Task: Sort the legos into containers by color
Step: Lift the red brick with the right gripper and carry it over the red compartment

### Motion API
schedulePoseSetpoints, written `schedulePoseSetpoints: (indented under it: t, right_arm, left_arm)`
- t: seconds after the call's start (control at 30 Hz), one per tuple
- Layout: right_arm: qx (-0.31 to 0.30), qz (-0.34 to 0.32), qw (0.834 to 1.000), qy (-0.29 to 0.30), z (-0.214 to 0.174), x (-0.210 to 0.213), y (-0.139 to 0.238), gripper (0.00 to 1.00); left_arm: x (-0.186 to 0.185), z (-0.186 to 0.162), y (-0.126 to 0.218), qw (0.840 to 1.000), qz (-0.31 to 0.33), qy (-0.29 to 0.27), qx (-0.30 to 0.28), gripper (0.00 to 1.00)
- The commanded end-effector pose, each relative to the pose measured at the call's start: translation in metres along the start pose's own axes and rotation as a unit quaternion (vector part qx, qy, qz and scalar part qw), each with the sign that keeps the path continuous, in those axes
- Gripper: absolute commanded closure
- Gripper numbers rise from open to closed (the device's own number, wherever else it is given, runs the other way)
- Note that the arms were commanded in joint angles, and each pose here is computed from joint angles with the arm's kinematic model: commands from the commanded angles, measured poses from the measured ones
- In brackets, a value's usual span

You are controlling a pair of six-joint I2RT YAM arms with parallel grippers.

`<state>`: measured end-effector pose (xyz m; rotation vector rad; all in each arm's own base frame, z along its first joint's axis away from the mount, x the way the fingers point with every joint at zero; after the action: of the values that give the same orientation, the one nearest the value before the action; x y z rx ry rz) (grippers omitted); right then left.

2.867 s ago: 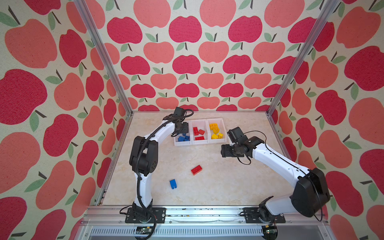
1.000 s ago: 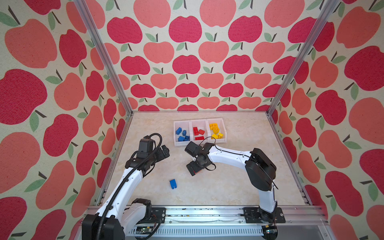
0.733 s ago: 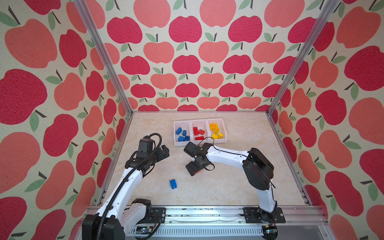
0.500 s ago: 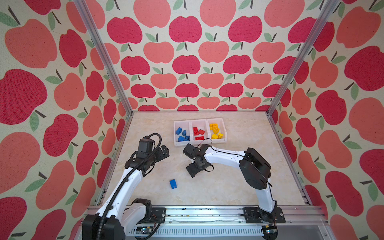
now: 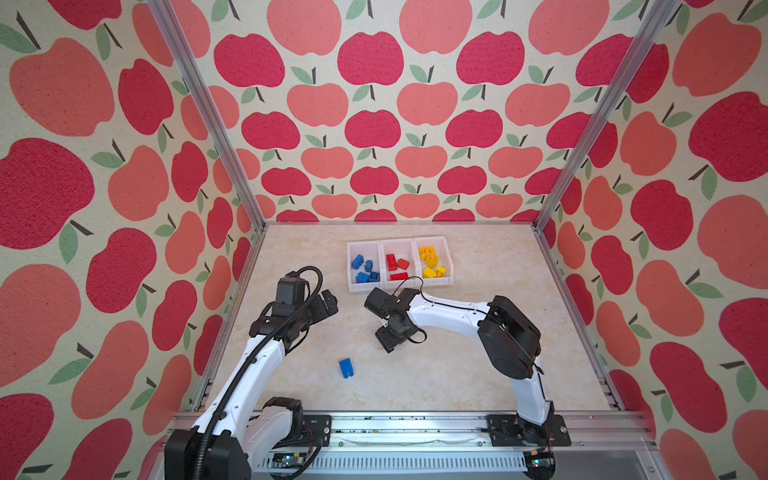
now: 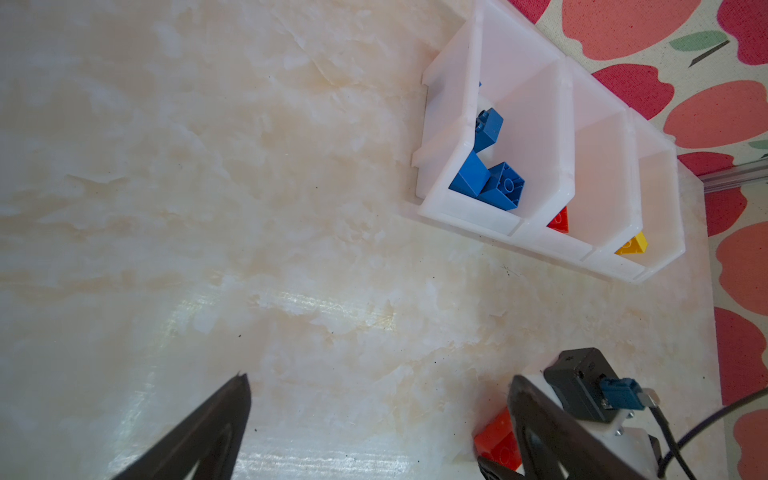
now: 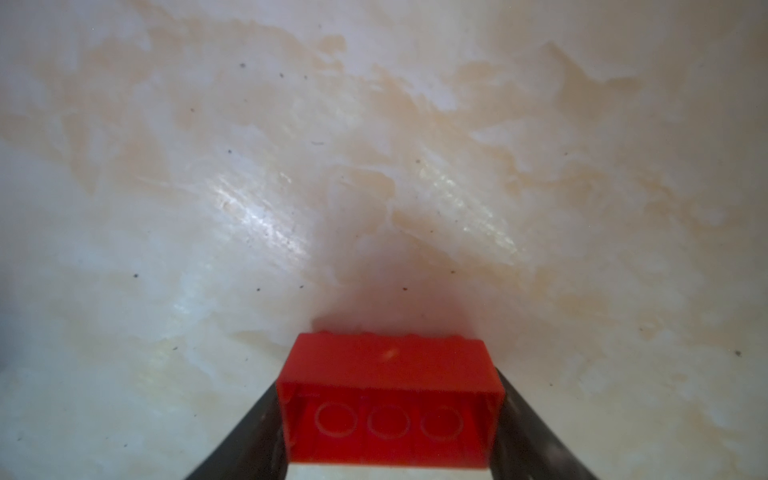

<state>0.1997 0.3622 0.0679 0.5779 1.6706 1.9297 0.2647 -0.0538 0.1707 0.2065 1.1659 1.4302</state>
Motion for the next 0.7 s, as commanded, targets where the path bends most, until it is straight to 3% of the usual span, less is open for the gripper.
schedulePoseSetpoints:
  t: [0.0, 0.3, 0.67]
  right_arm:
    - [-0.018, -0.016, 1.000, -0.001, 0.005, -0.003, 0.024, 0.38]
    - [-0.088, -0.039, 0.995, -0.021, 0.029, -0.030, 0.080, 0.38]
    - [-0.169, -0.078, 0.980, -0.063, 0.080, -0.103, 0.120, 0.37]
  left_arm:
    - [0.004, -0.007, -0.001, 1.000, 0.002, 0.010, 0.014, 0.01]
    - [0.002, -0.007, -0.005, 1.000, -0.004, 0.012, 0.021, 0.01]
    - [-0.001, -0.007, -0.003, 1.000, -0.013, 0.016, 0.023, 0.00]
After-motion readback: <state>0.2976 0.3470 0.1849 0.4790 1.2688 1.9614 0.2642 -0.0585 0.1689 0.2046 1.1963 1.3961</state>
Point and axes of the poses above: each gripper's point midway between its finger pads, its own y axis back along the fingers, its own x axis along the line the jaws close on, z = x × y, the point moved 4 cm from there along y, back along the fingers, and after that the axes turned 7 degrees about y, right-handed, at the moved point
